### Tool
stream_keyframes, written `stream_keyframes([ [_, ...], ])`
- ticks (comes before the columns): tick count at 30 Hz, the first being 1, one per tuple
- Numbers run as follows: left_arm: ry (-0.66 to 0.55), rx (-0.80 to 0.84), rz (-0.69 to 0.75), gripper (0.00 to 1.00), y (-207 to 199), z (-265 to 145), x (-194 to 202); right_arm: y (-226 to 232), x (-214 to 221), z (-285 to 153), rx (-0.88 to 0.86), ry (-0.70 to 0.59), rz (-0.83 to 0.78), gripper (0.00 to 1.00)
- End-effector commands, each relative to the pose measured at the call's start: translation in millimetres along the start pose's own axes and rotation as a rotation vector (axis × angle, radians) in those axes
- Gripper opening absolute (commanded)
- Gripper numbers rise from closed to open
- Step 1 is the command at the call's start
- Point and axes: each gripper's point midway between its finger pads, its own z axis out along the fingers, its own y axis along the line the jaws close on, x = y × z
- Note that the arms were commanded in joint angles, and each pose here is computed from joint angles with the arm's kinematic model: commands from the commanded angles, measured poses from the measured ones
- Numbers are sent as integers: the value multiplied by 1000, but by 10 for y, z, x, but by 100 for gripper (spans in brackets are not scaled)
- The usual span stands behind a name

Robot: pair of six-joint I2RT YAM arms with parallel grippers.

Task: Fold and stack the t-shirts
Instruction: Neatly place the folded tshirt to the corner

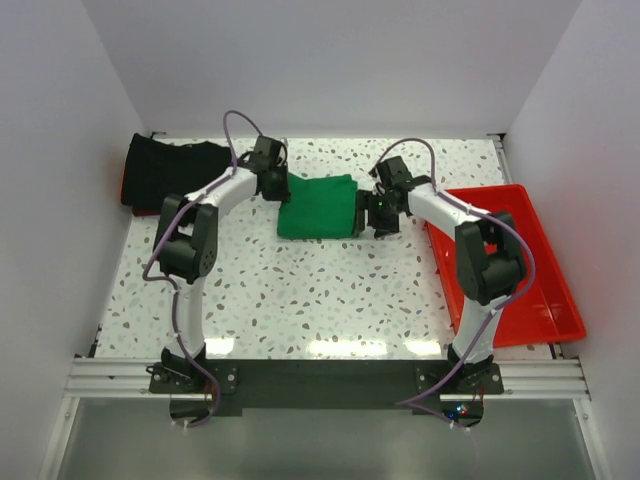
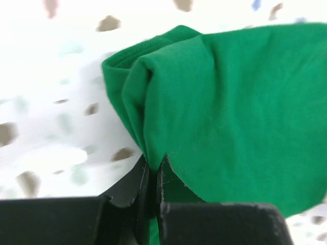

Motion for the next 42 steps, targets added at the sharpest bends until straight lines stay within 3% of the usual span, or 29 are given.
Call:
stream_keyframes([
  [1, 67, -235, 170, 0, 509, -410, -47, 18, -59, -223, -4, -52, -25, 70],
  [10, 69, -518, 355, 0, 919, -907, -427, 28, 55, -195, -36, -32, -9, 70],
  [20, 43, -703, 484, 0, 1199, -1405, -786, 50, 122, -193, -60, -21, -6, 70],
  [42, -183, -727, 519, 0, 1312, -2228, -1601, -1, 343, -214, -60, 21, -4, 70],
])
